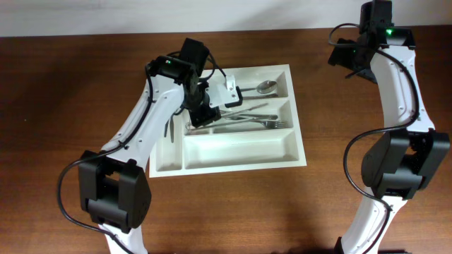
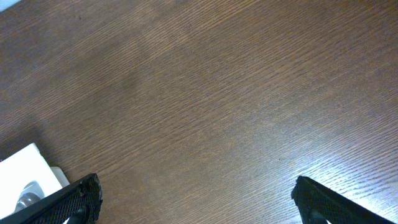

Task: Pack container
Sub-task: 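Carry the tongs into the tray's bottom long compartment and release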

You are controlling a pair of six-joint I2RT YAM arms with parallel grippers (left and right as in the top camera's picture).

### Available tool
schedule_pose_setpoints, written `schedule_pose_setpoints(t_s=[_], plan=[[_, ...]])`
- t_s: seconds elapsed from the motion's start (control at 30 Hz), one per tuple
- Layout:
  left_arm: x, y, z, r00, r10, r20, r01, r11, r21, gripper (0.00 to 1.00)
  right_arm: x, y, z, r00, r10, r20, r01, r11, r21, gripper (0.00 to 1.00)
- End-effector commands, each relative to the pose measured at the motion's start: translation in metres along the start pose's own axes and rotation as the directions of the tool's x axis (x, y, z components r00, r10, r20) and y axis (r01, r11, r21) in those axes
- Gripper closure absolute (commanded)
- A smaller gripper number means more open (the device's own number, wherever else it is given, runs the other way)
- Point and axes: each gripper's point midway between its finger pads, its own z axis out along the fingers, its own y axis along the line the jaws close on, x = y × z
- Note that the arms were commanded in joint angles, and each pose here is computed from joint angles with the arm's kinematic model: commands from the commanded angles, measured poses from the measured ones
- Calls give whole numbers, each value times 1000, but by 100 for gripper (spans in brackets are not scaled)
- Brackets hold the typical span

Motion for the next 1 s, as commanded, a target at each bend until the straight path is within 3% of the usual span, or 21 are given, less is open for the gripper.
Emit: schedule_pose_setpoints(t_s=[0.0, 0.37, 0.97], plan=[[-19, -22, -7, 993, 77, 94, -84, 994, 75, 98, 2, 0, 5, 1000, 8, -7, -8, 1000, 11, 1], [9, -40, 25, 996, 80, 44, -86, 984, 157, 98, 2, 0, 5, 1000, 8, -7, -8, 1000, 11, 1], [38, -48, 68, 997, 72, 20, -74, 983, 170, 96, 2, 0, 5, 1000, 8, -7, -8, 1000, 11, 1]])
